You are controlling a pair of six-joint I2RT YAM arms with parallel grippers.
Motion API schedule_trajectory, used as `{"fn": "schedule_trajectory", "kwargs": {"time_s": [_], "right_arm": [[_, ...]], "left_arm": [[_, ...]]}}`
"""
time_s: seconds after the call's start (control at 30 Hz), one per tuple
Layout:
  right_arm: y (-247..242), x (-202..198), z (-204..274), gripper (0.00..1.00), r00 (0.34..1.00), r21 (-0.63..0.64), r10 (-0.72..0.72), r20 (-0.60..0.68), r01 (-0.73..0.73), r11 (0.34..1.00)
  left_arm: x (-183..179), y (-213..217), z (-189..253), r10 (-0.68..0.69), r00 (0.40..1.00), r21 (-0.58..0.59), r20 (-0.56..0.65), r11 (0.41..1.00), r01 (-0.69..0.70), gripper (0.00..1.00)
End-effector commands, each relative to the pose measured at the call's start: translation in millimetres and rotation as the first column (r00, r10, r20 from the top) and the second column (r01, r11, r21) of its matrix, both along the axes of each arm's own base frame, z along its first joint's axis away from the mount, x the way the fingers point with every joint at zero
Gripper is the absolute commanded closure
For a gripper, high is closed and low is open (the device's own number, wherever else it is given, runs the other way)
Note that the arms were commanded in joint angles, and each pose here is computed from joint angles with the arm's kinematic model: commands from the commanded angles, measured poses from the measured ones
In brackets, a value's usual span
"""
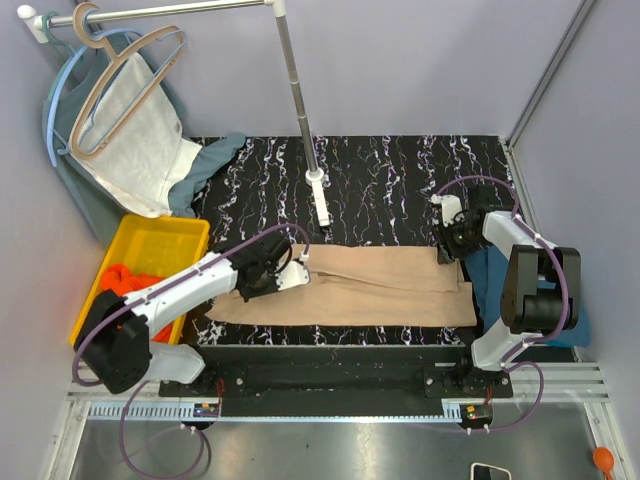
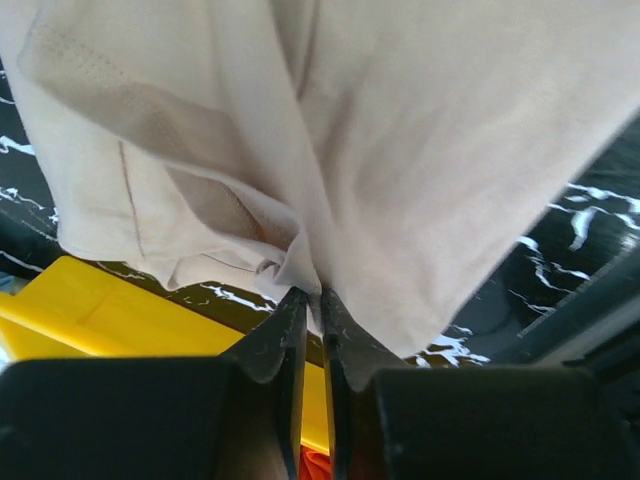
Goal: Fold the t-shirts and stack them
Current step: Fold the tshirt
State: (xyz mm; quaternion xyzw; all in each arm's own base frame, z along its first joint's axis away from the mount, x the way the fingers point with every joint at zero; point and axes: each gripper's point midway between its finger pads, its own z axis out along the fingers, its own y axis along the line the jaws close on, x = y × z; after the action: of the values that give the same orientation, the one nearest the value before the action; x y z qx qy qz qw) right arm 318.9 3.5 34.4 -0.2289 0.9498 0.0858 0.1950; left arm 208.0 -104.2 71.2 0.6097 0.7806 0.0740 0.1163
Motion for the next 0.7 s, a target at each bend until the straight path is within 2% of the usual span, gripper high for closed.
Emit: {"fn": "schedule_trajectory", "kwargs": {"time_s": [0.0,0.17,0.3,0.37,0.43,0.53,0.57,0.6,0.67], "right_arm": [[-2,13,11,0.47,0.998,-0.002,0.000,0.061,0.000,1.000],[-3,12,14,0.47,0.998,-0.009,0.000,0.068,0.001,1.000],[-4,12,15,0.47,0.997,-0.015,-0.002,0.071,0.003,1.000],[-4,11,14,0.47,0.997,-0.013,-0.002,0.071,0.003,1.000],[-3,10,13,0.46,0.998,-0.013,-0.002,0.065,0.003,1.000],[-2,10,12,0.47,0.998,-0.004,-0.007,0.062,0.007,1.000],[-1,10,11,0.47,0.998,0.002,-0.006,0.061,0.006,1.000],[0,10,12,0.47,0.998,0.006,-0.008,0.062,0.008,1.000],[-1,9,12,0.47,0.998,0.005,-0.009,0.061,0.008,1.000]], "left_arm": [[-31,-20,16,-0.111,0.990,-0.152,-0.090,0.984,0.097,0.86],[-63,-27,20,-0.255,0.949,-0.251,-0.188,0.946,0.204,0.85],[-66,-29,26,-0.316,0.935,-0.279,-0.162,0.923,0.264,0.77],[-57,-30,25,-0.319,0.940,-0.265,-0.124,0.923,0.278,0.69],[-40,-33,26,-0.303,0.952,-0.251,-0.050,0.926,0.282,0.69],[-9,-46,35,-0.271,0.960,-0.288,0.071,0.916,0.280,0.58],[-1,-49,38,-0.257,0.961,-0.303,0.099,0.912,0.275,0.53],[8,-50,38,-0.239,0.965,-0.326,0.112,0.908,0.262,0.42],[31,-58,43,-0.205,0.964,-0.367,0.167,0.895,0.254,0.32]]}}
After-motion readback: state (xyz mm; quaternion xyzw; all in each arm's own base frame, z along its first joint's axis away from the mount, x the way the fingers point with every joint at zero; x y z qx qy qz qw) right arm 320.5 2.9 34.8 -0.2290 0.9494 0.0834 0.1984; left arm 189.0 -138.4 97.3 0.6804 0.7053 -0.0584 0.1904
